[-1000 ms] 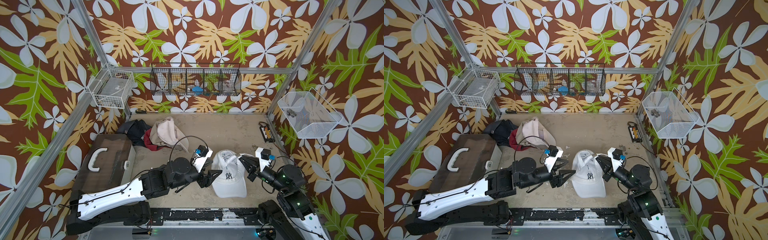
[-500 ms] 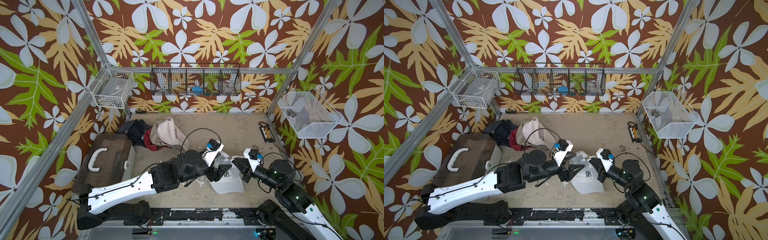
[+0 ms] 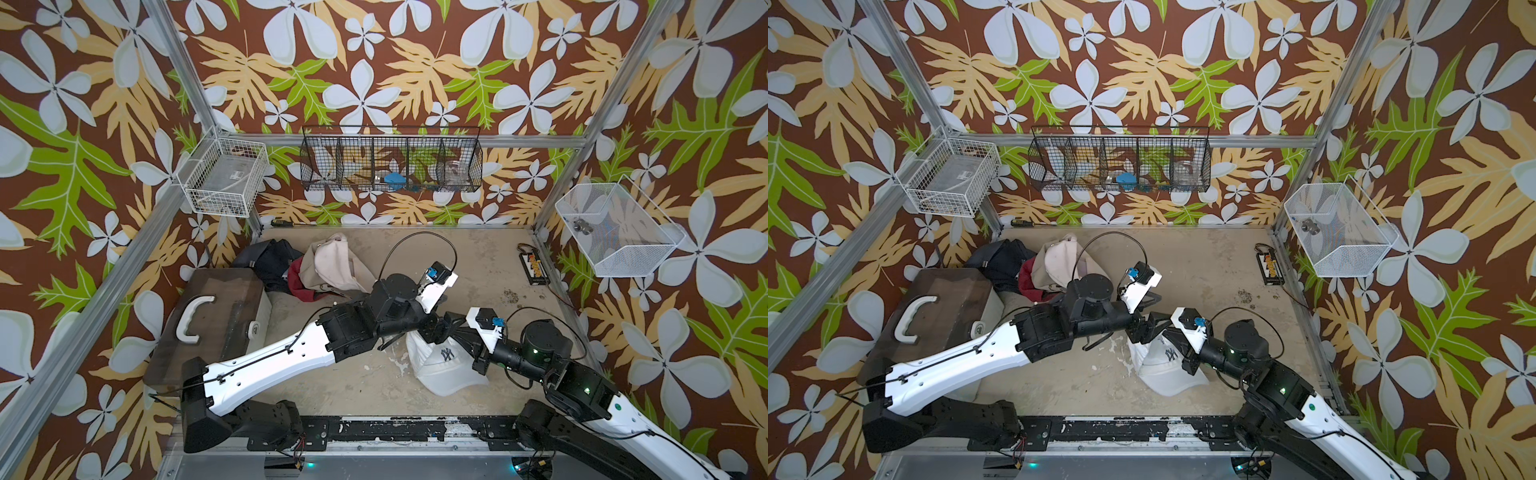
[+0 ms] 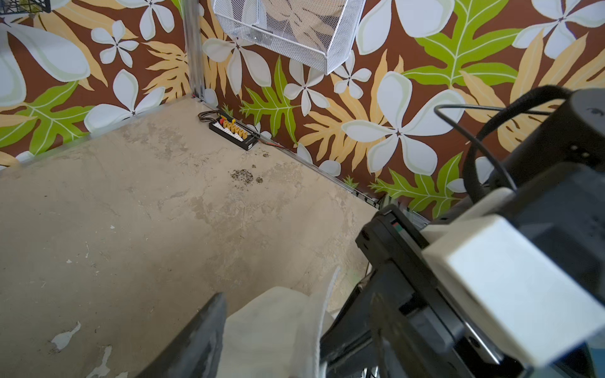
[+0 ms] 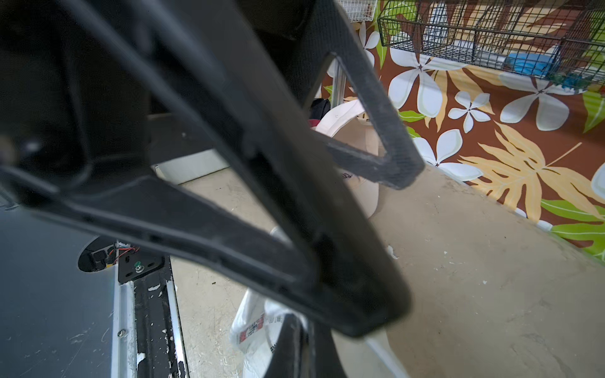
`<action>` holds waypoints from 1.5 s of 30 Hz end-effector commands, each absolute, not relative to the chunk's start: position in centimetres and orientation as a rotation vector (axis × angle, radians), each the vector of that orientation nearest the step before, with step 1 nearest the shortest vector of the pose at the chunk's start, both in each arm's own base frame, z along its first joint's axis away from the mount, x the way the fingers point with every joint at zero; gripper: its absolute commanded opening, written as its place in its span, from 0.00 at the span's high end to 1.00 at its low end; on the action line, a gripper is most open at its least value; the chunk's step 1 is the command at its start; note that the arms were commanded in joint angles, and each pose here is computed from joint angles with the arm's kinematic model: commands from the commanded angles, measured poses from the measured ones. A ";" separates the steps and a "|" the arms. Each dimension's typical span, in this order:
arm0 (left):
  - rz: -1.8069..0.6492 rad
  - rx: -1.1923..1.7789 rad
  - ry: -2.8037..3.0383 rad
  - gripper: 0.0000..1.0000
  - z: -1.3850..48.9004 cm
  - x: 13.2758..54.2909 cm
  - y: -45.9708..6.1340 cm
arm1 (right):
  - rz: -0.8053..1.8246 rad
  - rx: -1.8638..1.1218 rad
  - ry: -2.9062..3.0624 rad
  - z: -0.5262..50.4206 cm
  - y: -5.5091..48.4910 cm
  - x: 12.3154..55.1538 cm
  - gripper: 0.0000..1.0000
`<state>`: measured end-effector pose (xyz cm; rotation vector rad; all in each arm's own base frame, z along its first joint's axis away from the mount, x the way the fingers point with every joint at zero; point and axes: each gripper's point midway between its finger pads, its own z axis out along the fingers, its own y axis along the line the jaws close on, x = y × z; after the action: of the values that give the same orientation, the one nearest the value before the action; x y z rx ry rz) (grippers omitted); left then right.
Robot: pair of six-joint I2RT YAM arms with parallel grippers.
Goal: Open the adjustable buckle of the baseball cap
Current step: Open the adjustable buckle on the baseball cap.
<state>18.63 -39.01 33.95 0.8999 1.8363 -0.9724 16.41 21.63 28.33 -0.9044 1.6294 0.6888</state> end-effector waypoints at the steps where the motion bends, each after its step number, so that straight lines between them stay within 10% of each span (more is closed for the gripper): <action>1: -0.993 0.980 1.842 0.31 33.6 17.6 -39.0 | 0.646 -0.876 1.599 29.5 21.4 17.0 1.00; 45: -1.020 1.049 1.942 0.50 31.5 18.5 -37.4 | 0.607 -0.944 1.576 29.6 23.5 15.8 1.00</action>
<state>18.97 -37.58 30.64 1.0490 1.9570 -0.9866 15.46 23.27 28.28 -0.9776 1.6247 0.6018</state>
